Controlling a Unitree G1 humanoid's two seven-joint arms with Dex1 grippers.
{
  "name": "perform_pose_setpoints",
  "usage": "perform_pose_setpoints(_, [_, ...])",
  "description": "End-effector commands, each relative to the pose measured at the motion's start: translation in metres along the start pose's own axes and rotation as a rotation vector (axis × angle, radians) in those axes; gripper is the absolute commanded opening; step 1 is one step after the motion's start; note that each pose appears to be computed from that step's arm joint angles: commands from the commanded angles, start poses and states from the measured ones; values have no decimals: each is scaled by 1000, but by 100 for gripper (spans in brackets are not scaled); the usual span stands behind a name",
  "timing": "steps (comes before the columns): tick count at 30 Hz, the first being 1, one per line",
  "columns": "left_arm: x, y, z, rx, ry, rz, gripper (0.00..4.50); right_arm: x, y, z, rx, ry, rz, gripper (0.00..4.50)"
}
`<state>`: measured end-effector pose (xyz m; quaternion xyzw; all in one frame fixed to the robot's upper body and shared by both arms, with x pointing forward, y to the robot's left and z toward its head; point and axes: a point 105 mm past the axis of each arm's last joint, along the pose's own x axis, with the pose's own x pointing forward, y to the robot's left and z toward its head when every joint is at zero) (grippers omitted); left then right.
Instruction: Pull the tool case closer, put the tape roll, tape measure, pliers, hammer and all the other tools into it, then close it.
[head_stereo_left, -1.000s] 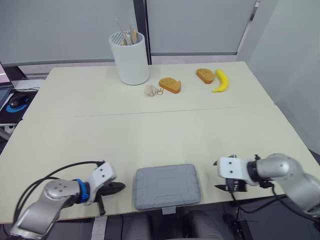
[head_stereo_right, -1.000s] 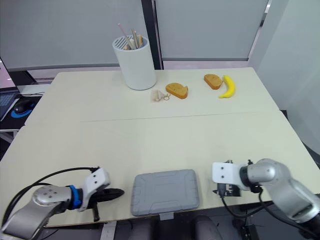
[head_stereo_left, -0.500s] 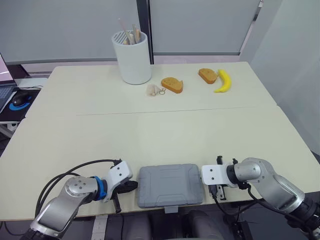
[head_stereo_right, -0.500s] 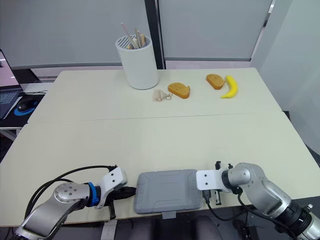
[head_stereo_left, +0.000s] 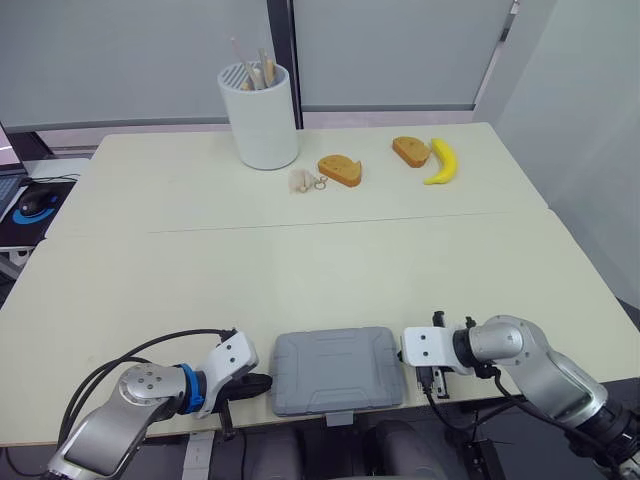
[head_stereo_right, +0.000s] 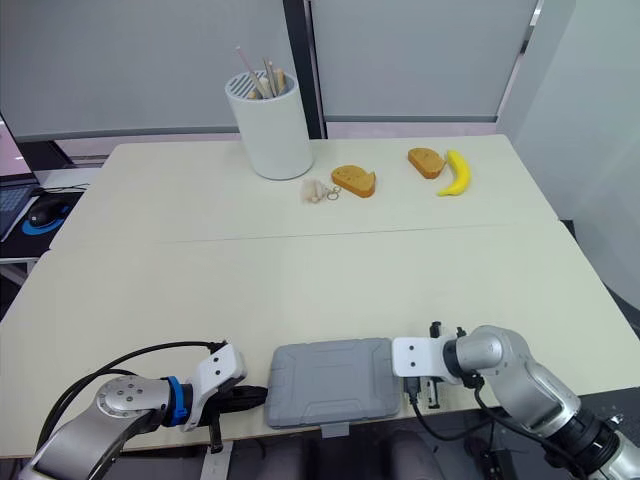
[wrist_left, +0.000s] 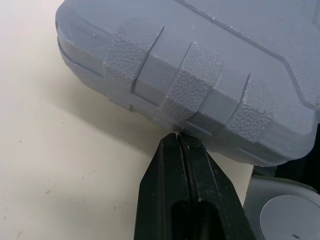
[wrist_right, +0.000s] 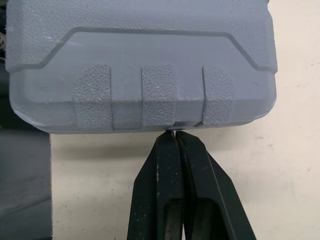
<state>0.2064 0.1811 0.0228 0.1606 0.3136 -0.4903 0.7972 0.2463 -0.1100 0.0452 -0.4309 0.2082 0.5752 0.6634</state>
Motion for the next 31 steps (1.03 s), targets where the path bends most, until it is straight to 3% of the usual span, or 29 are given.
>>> perform_pose_setpoints(1, [-1, -7, 13, 24, -40, -47, 0, 0, -4, 16, -65, -50, -9, 2])
perform_pose_setpoints(10, [-7, 7, 2, 31, -6, 4, 0, -6, -11, 8, -45, -16, -27, 2])
perform_pose_setpoints(15, [-45, 48, -9, 66, 42, 161, 0, -45, -17, -10, -26, 34, -66, 2])
perform_pose_setpoints(21, [-94, 71, 11, 212, 33, 237, 0, -108, -17, -9, -52, -9, -58, 2])
perform_pose_setpoints(25, [-111, 66, 23, 264, 13, 228, 0, -142, -16, -3, -37, -28, -24, 2])
perform_pose_setpoints(31, [-106, 61, 24, 218, -28, 207, 0, -150, -19, -3, -39, -23, -18, 2])
